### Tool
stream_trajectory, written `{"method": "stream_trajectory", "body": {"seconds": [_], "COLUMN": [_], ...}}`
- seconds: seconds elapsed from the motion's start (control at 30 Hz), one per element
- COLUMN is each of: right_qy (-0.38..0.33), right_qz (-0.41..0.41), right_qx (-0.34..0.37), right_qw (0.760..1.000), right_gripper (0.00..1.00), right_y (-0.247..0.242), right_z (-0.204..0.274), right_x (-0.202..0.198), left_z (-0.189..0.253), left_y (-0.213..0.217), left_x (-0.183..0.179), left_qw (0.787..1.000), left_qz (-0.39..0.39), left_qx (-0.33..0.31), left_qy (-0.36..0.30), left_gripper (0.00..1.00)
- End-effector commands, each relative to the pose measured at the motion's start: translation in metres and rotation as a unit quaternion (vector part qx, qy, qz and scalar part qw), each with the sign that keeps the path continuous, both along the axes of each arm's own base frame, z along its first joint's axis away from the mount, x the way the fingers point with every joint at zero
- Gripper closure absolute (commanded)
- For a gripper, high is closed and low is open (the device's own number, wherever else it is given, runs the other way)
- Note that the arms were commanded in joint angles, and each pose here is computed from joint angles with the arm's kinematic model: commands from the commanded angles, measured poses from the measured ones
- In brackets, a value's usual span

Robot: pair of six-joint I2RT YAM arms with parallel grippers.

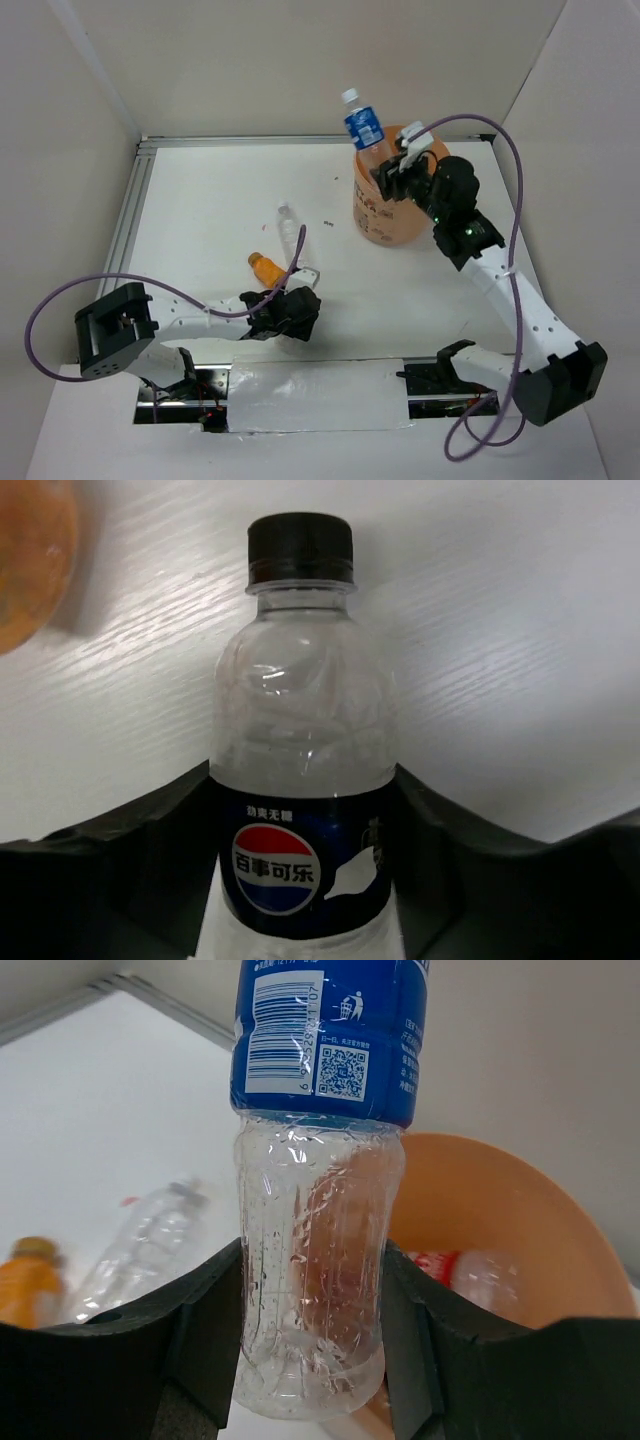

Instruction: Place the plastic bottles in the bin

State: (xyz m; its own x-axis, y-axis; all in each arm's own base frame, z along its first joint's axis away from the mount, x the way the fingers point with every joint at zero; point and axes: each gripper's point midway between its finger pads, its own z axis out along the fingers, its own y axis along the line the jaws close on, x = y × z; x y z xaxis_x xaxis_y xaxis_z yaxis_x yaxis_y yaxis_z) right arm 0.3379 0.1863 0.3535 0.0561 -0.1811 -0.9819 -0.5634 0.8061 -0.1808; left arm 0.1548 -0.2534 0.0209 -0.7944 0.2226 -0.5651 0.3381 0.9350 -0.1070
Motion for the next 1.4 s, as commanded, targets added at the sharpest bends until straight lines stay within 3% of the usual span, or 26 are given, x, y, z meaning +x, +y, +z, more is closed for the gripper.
{"method": "stream_trajectory", "body": {"seconds": [0.0,0.1,0.17,0.2,0.23,0.27,0.4,0.6,0.63,0.73,0.77,0.83,0.9,0.93,0.97,1.0,1.07,1.1,1.17,1.23,1.27,1.33,1.37], "right_qy": [0.010,0.047,0.062,0.069,0.066,0.059,0.047,0.033,0.044,0.067,0.079,0.093,0.108,0.115,0.112,0.118,0.130,0.132,0.139,0.151,0.149,0.151,0.151], "right_qz": [-0.074,-0.093,-0.089,-0.087,-0.081,-0.077,-0.069,-0.133,-0.147,-0.138,-0.138,-0.143,-0.160,-0.164,-0.163,-0.163,-0.157,-0.156,-0.149,-0.141,-0.129,-0.093,-0.073], "right_qx": [0.003,0.001,-0.004,-0.004,-0.007,-0.010,-0.004,0.032,0.034,0.037,0.035,0.022,0.018,0.018,0.012,0.012,0.010,0.005,-0.002,-0.005,-0.015,-0.024,-0.037], "right_qw": [0.997,0.995,0.994,0.994,0.994,0.995,0.997,0.990,0.988,0.987,0.987,0.985,0.981,0.979,0.980,0.979,0.979,0.979,0.979,0.978,0.980,0.984,0.985], "right_gripper": [0.63,0.56,0.43,0.30,0.09,0.00,0.00,0.00,0.09,0.52,0.82,1.00,1.00,1.00,1.00,1.00,1.00,1.00,1.00,1.00,0.93,0.72,0.39], "right_y": [-0.050,-0.080,-0.090,-0.093,-0.097,-0.099,-0.106,-0.157,-0.172,-0.181,-0.184,-0.185,-0.191,-0.192,-0.190,-0.189,-0.185,-0.184,-0.180,-0.176,-0.172,-0.161,-0.156], "right_z": [-0.001,-0.023,-0.031,-0.034,-0.033,-0.030,-0.020,-0.007,-0.014,-0.028,-0.038,-0.048,-0.064,-0.070,-0.072,-0.078,-0.088,-0.091,-0.099,-0.113,-0.116,-0.122,-0.127], "right_x": [0.042,0.061,0.065,0.064,0.064,0.062,0.054,0.041,0.040,0.022,0.018,0.009,0.004,0.000,-0.010,-0.010,-0.023,-0.027,-0.038,-0.048,-0.055,-0.065,-0.071], "left_z": [0.018,0.024,0.032,0.037,0.043,0.054,0.114,0.259,0.289,0.345,0.360,0.385,0.424,0.405,0.405,0.428,0.400,0.418,0.410,0.394,0.388,0.371,0.361], "left_y": [-0.033,-0.038,-0.041,-0.041,-0.045,-0.046,-0.062,-0.093,-0.101,-0.112,-0.116,-0.129,-0.138,-0.150,-0.165,-0.164,-0.189,-0.190,-0.198,-0.213,-0.218,-0.230,-0.228], "left_x": [0.008,0.006,0.005,0.006,0.006,0.007,0.016,0.066,0.078,0.111,0.120,0.147,0.166,0.192,0.213,0.211,0.240,0.250,0.269,0.289,0.293,0.304,0.310], "left_qw": [0.998,0.998,0.997,0.996,0.995,0.994,0.983,0.942,0.931,0.899,0.889,0.872,0.845,0.853,0.848,0.834,0.844,0.832,0.833,0.838,0.843,0.852,0.859], "left_qz": [-0.027,-0.033,-0.040,-0.040,-0.047,-0.048,-0.065,-0.082,-0.088,-0.084,-0.089,-0.087,-0.075,-0.067,-0.065,-0.060,-0.055,-0.043,-0.029,-0.020,-0.018,-0.018,-0.018], "left_qx": [-0.046,-0.058,-0.070,-0.076,-0.084,-0.099,-0.153,-0.228,-0.236,-0.279,-0.288,-0.315,-0.352,-0.342,-0.354,-0.376,-0.380,-0.394,-0.392,-0.394,-0.391,-0.380,-0.372], "left_qy": [-0.015,-0.012,-0.016,-0.019,-0.023,-0.030,-0.077,-0.232,-0.264,-0.326,-0.345,-0.365,-0.395,-0.388,-0.389,-0.399,-0.375,-0.387,-0.388,-0.377,-0.369,-0.359,-0.351], "left_gripper": [0.32,0.49,0.56,0.60,0.65,0.68,0.71,0.71,0.71,0.71,0.71,0.69,0.67,0.65,0.63,0.63,0.59,0.57,0.55,0.43,0.29,0.17,0.05]}}
